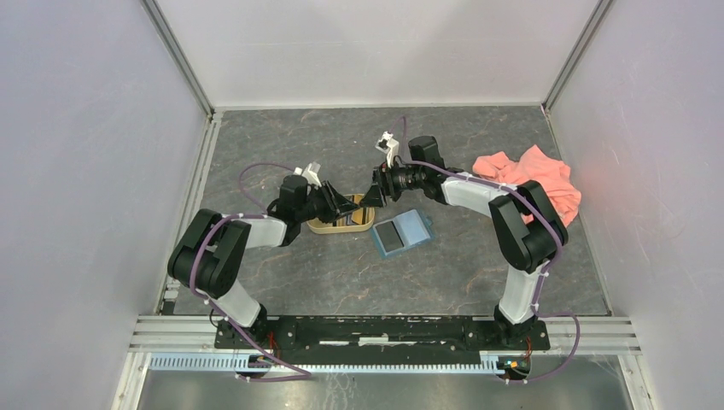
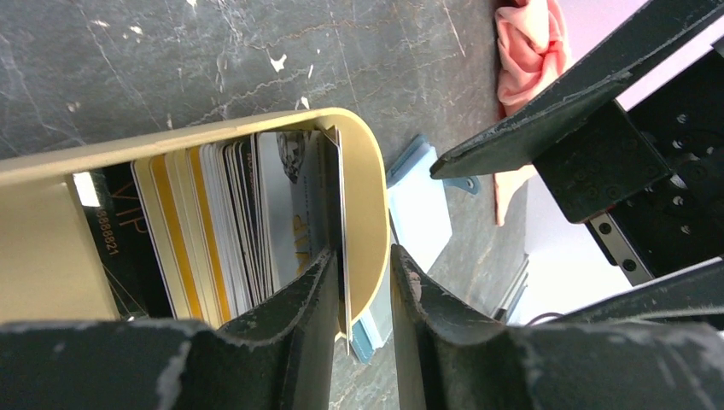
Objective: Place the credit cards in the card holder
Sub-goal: Pick up the credit card from the storage box.
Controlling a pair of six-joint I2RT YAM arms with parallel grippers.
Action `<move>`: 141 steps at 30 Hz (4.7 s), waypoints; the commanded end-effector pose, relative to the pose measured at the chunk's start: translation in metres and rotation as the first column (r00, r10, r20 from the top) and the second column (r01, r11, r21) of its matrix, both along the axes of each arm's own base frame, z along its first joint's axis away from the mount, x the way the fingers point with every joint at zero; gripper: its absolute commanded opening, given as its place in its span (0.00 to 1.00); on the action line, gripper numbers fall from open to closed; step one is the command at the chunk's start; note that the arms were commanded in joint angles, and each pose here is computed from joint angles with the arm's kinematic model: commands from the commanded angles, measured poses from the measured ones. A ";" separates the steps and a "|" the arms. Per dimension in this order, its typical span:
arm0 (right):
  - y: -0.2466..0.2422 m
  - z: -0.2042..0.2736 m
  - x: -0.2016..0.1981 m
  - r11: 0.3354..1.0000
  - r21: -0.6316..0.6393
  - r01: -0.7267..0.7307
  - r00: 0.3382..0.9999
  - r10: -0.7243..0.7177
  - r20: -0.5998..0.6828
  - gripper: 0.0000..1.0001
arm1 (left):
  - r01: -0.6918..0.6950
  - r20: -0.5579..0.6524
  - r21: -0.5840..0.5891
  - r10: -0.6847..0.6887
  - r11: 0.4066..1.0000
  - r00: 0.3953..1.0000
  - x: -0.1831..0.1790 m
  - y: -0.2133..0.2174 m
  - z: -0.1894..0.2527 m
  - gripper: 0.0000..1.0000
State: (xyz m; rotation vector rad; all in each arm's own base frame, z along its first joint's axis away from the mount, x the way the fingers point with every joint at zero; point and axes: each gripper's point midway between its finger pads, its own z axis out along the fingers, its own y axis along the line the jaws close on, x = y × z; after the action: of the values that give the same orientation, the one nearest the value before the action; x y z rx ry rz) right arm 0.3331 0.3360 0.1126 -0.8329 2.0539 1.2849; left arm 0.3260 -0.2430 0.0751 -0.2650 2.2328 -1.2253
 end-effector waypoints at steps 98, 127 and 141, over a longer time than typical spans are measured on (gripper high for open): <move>-0.069 0.103 -0.048 0.942 0.334 -0.005 0.980 -0.063 0.191 0.80 | 0.315 0.627 -0.273 -0.080 0.909 0.775 -0.063 -0.057 0.169 0.02; -0.071 0.104 -0.050 0.941 0.337 -0.028 0.977 -0.046 0.208 0.00 | 0.233 0.587 -0.192 -0.079 0.953 0.806 -0.053 -0.053 0.154 0.35; -0.074 0.087 -0.067 0.950 0.255 -0.177 0.944 0.091 0.317 0.00 | 0.226 0.691 0.205 -0.304 0.952 0.656 -0.069 -0.021 0.127 0.93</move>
State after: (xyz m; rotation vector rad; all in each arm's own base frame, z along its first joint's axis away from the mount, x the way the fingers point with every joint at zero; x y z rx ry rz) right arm 0.2728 0.2651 0.1982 -0.8657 1.6134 1.4232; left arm 0.2627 -0.2737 0.2096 0.2955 1.6768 -1.2681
